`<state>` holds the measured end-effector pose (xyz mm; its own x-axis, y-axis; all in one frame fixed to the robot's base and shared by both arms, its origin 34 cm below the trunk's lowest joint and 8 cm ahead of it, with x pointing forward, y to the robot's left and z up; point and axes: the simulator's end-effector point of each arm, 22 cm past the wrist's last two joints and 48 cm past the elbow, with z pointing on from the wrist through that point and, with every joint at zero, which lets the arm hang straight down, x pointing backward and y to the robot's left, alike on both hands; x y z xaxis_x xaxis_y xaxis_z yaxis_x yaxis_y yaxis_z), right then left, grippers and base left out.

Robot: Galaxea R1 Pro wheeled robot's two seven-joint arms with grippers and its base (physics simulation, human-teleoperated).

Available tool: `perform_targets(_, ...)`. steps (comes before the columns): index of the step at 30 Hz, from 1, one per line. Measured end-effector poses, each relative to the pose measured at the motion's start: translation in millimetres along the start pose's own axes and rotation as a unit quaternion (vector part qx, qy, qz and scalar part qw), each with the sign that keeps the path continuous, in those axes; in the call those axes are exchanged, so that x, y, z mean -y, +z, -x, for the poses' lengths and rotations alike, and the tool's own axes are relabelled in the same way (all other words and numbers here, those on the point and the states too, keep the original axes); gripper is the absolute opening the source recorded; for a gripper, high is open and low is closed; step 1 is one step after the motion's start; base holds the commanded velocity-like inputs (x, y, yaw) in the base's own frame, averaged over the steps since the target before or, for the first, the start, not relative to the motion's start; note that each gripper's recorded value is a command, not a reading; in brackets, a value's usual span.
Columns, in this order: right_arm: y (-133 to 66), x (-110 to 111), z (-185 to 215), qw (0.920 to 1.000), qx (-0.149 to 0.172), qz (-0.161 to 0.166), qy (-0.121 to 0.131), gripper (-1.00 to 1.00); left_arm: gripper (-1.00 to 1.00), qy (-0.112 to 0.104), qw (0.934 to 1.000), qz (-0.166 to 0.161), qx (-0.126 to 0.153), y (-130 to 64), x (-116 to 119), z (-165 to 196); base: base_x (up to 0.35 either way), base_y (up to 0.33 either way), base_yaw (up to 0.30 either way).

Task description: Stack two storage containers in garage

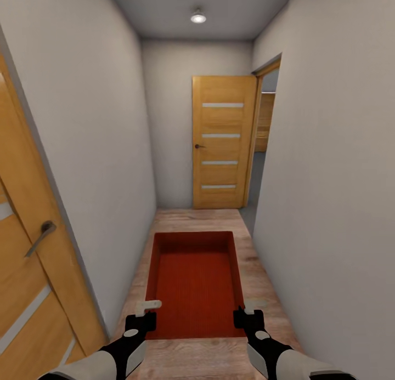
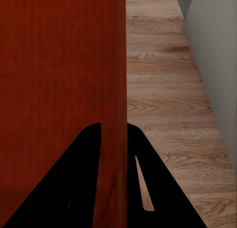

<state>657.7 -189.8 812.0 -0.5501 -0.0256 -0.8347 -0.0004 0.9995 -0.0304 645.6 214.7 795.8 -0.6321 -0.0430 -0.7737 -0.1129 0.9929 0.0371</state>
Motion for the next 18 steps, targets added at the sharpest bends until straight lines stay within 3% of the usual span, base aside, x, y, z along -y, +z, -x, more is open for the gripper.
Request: perform_targets(18,0.0,0.4,-0.2,1.0,0.0,0.0,0.0,-1.0,-1.0,0.001,1.0,0.0,0.0,0.0,0.4,0.2,0.326,0.0,0.0)
